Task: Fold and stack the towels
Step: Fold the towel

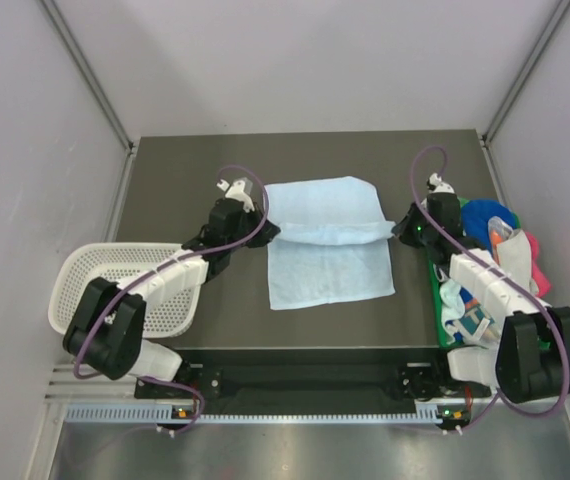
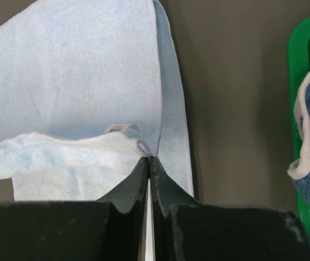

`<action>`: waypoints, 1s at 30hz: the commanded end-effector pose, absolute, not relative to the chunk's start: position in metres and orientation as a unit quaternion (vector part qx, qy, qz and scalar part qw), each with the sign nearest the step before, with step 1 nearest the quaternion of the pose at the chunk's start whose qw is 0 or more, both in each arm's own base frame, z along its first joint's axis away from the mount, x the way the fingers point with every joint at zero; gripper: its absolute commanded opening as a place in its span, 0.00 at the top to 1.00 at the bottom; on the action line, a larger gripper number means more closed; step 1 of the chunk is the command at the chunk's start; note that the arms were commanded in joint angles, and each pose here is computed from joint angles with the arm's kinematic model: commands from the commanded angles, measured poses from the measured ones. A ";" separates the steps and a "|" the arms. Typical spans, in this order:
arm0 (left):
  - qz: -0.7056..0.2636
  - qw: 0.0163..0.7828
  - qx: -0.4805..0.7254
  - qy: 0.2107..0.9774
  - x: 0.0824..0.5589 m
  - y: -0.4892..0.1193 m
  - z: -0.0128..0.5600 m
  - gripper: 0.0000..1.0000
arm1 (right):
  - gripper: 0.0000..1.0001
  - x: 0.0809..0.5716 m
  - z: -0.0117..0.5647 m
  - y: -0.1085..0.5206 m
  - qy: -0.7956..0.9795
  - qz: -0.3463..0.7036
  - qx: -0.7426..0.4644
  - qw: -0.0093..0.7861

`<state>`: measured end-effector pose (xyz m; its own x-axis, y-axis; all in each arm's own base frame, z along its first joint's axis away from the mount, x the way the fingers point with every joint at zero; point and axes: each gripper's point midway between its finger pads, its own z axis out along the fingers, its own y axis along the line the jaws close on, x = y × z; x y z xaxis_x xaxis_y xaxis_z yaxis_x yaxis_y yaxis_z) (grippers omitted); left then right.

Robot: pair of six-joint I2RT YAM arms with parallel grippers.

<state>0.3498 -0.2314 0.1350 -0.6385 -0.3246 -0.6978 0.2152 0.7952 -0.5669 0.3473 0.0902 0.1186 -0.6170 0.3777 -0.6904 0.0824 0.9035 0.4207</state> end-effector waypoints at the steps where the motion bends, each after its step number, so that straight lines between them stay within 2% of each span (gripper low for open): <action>1: -0.322 0.431 -0.039 0.842 0.341 -0.230 0.145 1.00 | 1.00 0.343 0.133 0.093 0.872 0.185 0.127 0.435; 14: -0.302 0.425 -0.048 0.852 0.313 -0.221 0.137 1.00 | 1.00 0.318 0.127 0.089 0.870 0.184 0.135 0.437; 30: -0.299 0.427 -0.046 0.852 0.304 -0.216 0.144 1.00 | 1.00 0.311 0.145 0.092 0.862 0.194 0.130 0.450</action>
<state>0.2999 -0.2163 0.1276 -0.6645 -0.3155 -0.6774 0.1634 0.8232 -0.5437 0.3075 0.0897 0.1266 -0.5956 0.3955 -0.6992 0.0696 0.8925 0.4456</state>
